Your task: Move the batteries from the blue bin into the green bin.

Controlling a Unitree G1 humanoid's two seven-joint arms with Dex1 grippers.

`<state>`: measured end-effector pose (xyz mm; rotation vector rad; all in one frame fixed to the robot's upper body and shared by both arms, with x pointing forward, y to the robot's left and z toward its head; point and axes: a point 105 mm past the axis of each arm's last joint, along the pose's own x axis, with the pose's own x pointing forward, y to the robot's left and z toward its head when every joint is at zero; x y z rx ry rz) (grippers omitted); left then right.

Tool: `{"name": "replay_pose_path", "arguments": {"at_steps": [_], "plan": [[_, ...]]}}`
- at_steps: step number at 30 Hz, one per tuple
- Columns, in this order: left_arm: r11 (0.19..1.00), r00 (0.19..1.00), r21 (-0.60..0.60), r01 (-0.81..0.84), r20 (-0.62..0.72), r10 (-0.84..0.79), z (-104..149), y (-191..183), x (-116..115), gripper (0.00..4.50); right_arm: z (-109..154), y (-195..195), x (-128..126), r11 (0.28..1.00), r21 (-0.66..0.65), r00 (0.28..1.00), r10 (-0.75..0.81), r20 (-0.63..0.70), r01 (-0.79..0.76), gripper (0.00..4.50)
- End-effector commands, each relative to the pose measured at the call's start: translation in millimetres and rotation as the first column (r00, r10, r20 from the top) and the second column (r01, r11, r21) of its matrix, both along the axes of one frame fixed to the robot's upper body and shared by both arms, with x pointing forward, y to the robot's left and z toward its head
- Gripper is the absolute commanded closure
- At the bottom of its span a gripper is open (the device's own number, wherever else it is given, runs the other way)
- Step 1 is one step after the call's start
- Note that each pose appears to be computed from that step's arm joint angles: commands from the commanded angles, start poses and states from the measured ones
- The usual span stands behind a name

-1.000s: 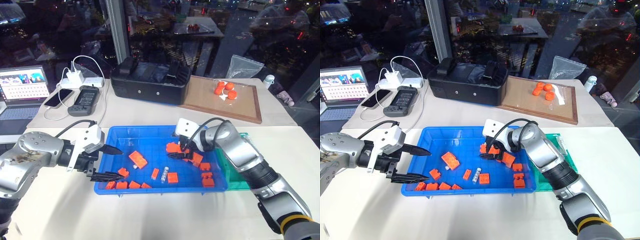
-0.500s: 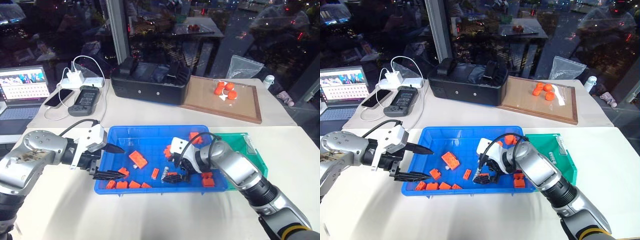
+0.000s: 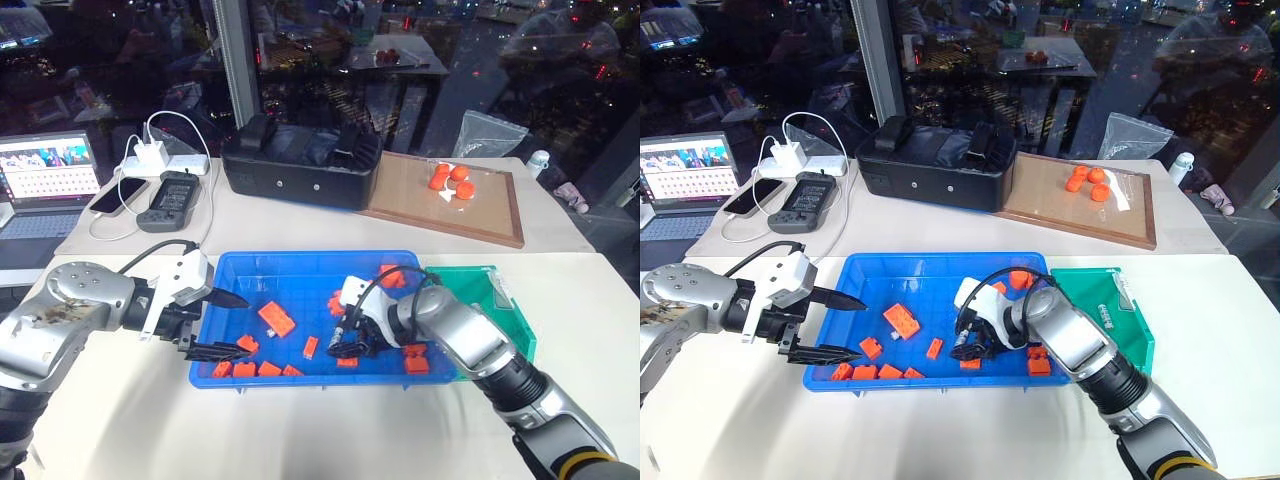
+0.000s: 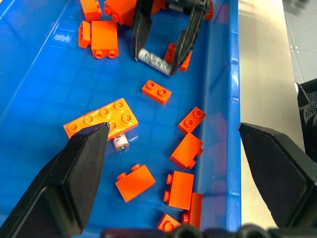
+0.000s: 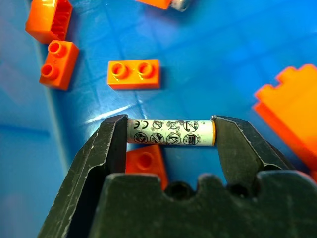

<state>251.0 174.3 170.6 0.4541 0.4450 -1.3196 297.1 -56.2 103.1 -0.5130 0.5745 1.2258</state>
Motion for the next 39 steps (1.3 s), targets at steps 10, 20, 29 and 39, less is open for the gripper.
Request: {"name": "replay_pose_path", "arguments": {"at_steps": [10,20,29,39], "plan": [[0.988,0.993,-0.118,0.095,0.078,-0.086,27,-22,8,0.00,116,-120,20,0.990,-0.083,0.955,-0.086,0.284,0.114,2.03],[0.979,0.991,-0.168,0.118,0.088,-0.104,31,-32,13,0.00,79,-185,-2,0.942,-0.241,0.968,-0.202,0.150,0.233,2.03],[0.981,0.992,-0.171,0.093,0.096,-0.078,32,-28,11,0.00,50,-189,8,0.933,-0.277,0.972,-0.202,0.123,0.229,0.86],[0.991,0.988,-0.094,-0.091,0.114,0.101,25,16,19,0.00,105,-150,39,0.955,-0.236,0.938,-0.096,0.333,0.181,0.06]]}}
